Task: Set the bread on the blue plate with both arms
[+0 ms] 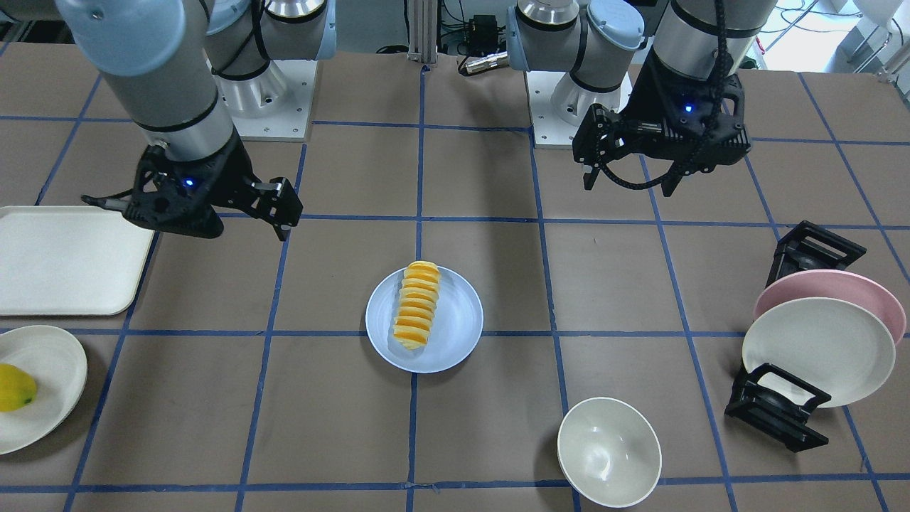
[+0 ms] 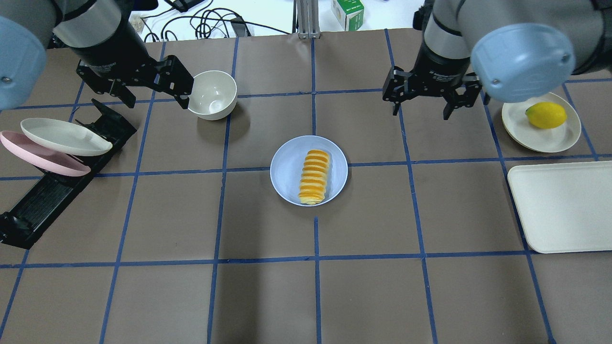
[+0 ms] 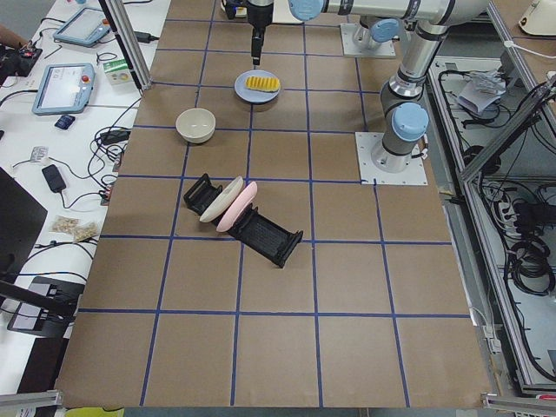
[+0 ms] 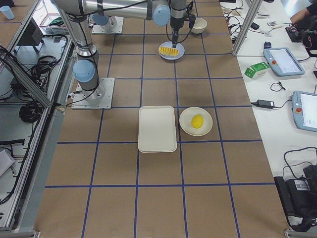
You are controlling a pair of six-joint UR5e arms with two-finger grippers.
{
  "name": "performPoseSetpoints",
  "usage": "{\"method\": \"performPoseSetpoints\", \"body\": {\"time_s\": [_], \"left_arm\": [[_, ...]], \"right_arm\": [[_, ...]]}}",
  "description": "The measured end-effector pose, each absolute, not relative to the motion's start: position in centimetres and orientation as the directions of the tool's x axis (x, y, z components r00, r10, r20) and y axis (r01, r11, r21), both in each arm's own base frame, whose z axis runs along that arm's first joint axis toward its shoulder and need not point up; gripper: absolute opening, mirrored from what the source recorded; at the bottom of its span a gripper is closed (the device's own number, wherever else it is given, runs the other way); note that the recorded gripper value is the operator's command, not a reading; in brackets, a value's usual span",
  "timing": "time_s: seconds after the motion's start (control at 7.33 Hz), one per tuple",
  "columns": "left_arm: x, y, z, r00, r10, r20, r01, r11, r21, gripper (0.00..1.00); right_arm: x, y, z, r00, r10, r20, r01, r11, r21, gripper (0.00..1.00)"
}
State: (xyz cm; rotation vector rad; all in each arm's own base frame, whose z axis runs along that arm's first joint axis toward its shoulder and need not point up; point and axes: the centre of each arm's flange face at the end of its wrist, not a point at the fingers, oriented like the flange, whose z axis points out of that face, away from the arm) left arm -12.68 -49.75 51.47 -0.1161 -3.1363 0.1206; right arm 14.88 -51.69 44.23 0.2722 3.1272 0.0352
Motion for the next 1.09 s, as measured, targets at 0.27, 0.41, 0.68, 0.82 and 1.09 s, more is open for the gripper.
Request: {"method": "performPoseSetpoints", "body": {"time_s": [0.27, 0.41, 0.68, 0.82, 1.09], "left_arm": [[-12.1, -49.5, 51.9, -0.998, 0.066, -0.015, 0.067, 0.994, -0.081, 1.00], [-12.0, -49.7, 51.9, -0.998, 0.064, -0.016, 0.065, 0.995, -0.080, 1.00], [-12.1, -50.0, 51.5, -0.998, 0.064, -0.013, 0.065, 0.995, -0.074, 1.00], [-12.2, -50.2, 51.3, -0.998, 0.066, -0.007, 0.066, 0.995, -0.070, 1.00], [-12.3, -50.2, 51.1, -0.998, 0.067, -0.003, 0.067, 0.996, -0.067, 1.00]], "right_arm": [[12.0, -50.0, 47.2, -0.980, 0.198, -0.009, 0.198, 0.980, 0.010, 1.00], [11.7, -49.1, 48.4, -0.980, 0.199, -0.011, 0.199, 0.980, -0.007, 1.00], [12.0, -47.8, 49.1, -0.982, 0.191, -0.013, 0.191, 0.981, -0.020, 1.00], [12.3, -47.4, 49.1, -0.983, 0.184, -0.015, 0.184, 0.983, -0.018, 1.00], [12.8, -47.2, 49.1, -0.984, 0.175, -0.023, 0.175, 0.984, -0.017, 1.00]]}}
